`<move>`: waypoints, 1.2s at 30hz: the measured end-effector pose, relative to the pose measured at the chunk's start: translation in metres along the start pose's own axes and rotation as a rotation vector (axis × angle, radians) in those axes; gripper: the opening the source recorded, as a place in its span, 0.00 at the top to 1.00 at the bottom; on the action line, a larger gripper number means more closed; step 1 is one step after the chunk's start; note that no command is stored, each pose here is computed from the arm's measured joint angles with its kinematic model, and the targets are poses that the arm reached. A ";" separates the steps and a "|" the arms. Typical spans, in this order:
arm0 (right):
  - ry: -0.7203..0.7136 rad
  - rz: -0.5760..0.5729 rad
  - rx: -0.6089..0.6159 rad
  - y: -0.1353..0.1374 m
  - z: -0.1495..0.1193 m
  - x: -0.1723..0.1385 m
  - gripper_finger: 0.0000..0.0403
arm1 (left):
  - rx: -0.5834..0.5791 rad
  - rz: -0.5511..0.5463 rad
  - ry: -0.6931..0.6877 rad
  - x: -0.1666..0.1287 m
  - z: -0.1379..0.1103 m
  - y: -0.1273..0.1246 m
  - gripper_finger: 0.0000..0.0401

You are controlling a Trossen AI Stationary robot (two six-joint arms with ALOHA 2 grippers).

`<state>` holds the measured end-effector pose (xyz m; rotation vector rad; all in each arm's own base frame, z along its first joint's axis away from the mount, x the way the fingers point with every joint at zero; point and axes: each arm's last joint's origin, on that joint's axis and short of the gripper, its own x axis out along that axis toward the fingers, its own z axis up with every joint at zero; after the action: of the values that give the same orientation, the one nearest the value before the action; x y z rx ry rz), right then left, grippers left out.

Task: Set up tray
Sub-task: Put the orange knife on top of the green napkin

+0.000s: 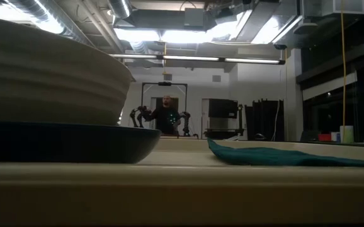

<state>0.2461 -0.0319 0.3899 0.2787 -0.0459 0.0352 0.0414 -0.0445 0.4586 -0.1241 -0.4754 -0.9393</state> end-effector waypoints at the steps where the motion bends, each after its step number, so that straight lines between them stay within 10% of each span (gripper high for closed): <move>1: 0.000 0.000 0.001 0.000 0.000 0.000 0.54 | 0.010 0.015 0.020 0.001 -0.002 0.001 0.83; 11: 0.002 0.010 0.028 0.002 -0.001 0.001 0.54 | 0.207 0.441 0.131 -0.009 -0.006 0.011 0.83; 21: 0.003 0.014 0.026 0.004 -0.001 0.001 0.54 | 0.094 0.303 0.080 -0.007 -0.005 0.007 0.83; 31: -0.007 -0.019 0.053 0.003 -0.001 0.001 0.54 | 0.282 0.792 0.219 -0.021 -0.007 0.018 0.83; 36: -0.007 -0.019 0.050 0.003 -0.001 0.001 0.54 | 0.174 0.697 0.183 -0.019 -0.009 0.016 0.83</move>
<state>0.2467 -0.0287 0.3899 0.3294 -0.0489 0.0169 0.0478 -0.0238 0.4444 -0.0379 -0.3067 -0.2210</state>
